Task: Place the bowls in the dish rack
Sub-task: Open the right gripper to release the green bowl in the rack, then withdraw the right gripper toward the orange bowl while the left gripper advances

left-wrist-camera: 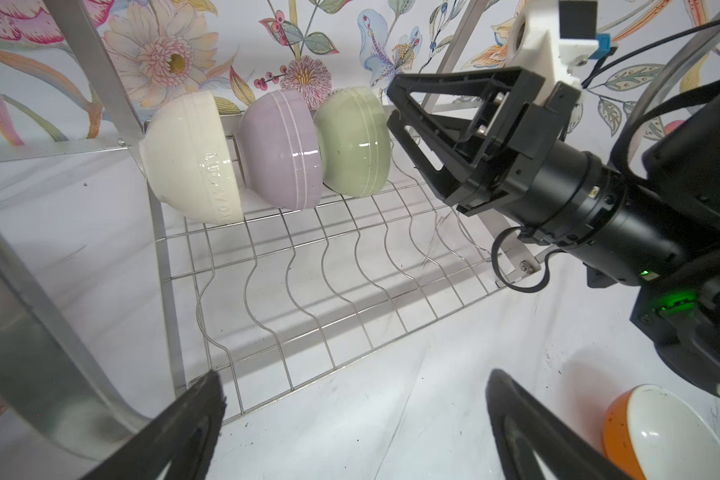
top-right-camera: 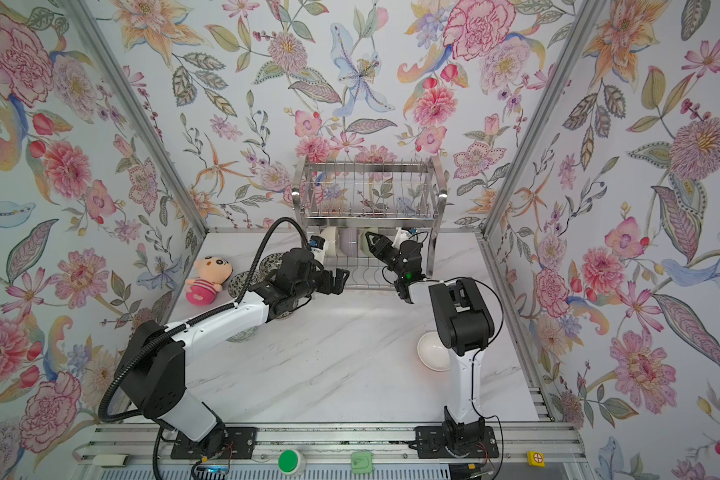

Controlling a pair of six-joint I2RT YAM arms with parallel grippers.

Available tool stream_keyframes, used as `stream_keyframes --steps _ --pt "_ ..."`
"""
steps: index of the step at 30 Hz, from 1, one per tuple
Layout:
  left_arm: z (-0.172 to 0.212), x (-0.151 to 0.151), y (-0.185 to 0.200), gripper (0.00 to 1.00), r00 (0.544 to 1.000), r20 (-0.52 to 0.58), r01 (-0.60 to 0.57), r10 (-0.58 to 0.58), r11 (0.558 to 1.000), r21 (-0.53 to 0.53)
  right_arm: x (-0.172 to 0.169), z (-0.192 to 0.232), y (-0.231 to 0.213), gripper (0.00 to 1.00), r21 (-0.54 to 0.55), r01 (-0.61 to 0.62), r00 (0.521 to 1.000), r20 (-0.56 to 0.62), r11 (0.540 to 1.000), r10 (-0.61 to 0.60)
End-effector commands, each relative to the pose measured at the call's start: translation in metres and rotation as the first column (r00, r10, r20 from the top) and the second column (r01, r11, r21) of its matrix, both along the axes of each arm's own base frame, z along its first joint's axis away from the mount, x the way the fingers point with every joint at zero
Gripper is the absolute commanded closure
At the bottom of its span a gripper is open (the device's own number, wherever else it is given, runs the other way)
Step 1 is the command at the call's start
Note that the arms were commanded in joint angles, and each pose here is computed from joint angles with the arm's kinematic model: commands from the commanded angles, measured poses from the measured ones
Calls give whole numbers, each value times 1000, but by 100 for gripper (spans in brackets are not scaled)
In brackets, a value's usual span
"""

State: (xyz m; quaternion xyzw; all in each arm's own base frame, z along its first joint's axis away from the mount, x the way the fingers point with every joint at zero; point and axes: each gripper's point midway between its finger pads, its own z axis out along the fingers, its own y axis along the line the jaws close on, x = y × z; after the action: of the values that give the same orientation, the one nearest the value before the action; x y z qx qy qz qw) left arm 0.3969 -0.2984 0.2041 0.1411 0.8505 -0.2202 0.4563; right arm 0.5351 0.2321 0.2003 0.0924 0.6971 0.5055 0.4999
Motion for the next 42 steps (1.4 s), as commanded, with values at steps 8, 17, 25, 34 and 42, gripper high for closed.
stream_keyframes --steps 8,17,25,34,42 --pt "-6 -10 17 1 999 8 -36 36 999 41 -25 20 -6 47 -56 -10 998 62 998 13" --pt "3 -17 27 1 999 26 -45 44 998 42 -42 13 -2 47 -129 -27 999 40 991 33" --pt "6 -24 36 1 998 34 -55 54 998 43 -63 7 6 42 -236 -32 999 33 971 41" --pt "4 -34 36 1 999 42 -23 22 1000 16 -92 -11 8 23 -482 -39 999 -43 876 21" --pt "-5 -55 31 1 998 42 42 -39 996 -78 -129 -13 -10 1 -675 -20 994 -93 738 -58"
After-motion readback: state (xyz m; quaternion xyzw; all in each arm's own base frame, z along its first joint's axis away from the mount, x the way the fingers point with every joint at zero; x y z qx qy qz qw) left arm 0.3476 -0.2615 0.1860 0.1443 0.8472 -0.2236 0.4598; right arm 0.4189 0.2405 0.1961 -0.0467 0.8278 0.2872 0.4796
